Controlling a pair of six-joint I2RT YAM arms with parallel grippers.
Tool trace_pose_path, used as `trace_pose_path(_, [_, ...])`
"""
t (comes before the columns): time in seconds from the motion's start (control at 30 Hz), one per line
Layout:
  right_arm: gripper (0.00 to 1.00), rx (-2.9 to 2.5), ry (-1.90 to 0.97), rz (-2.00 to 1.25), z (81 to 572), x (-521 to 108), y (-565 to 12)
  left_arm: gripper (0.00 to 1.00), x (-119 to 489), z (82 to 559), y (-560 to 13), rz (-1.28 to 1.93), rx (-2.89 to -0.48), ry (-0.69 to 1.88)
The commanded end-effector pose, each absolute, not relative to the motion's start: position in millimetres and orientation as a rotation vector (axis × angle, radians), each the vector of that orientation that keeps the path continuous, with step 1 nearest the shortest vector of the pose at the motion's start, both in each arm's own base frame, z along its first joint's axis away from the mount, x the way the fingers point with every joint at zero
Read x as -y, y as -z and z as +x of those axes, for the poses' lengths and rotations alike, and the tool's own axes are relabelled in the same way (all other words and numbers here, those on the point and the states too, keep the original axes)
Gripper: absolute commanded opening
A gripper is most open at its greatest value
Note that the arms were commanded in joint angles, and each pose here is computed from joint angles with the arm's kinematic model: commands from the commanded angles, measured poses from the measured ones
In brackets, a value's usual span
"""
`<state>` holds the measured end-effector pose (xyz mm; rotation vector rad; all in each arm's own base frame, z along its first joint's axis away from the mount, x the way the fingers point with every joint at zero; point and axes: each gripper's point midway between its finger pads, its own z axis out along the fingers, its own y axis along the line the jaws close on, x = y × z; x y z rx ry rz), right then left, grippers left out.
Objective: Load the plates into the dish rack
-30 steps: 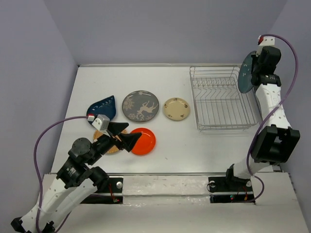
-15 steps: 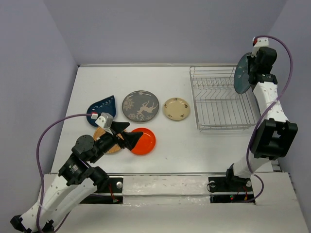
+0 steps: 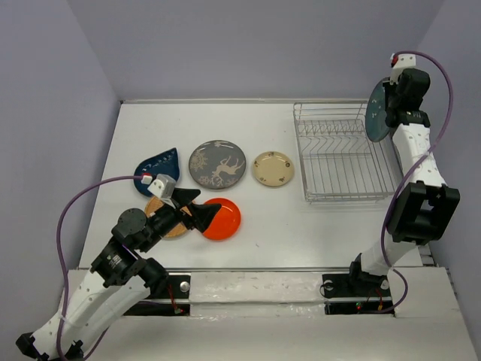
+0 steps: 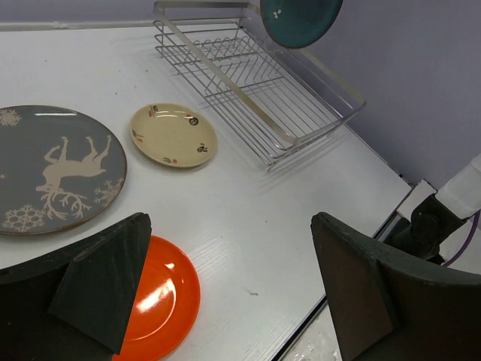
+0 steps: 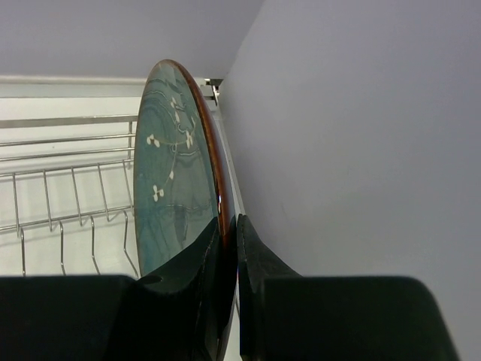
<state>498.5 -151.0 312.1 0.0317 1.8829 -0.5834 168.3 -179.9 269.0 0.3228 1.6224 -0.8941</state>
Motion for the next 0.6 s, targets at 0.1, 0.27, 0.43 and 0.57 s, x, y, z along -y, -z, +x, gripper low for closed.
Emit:
trace_pose_path(0.1, [0.07,-1.641,0.646,0.059,500.4,158.5,-384.5,0.99,177.6,166.0,-299.7,0.325,-1.533,0.903])
trace_pose_path(0.27, [0.07,-1.669,0.657,0.051,499.5,159.7,-364.1,0.99,176.8,165.0,-300.7,0.322,-1.527,0.907])
trace_pose_path(0.43, [0.07,-1.696,0.645,0.058,497.0,158.7,-344.5,0.99,177.0,163.9,-301.4,0.325,-1.524,0.912])
trace_pose_path(0.57, [0.07,-1.721,0.617,0.082,493.0,156.3,-323.4,0.99,177.1,163.4,-301.7,0.325,-1.523,0.914])
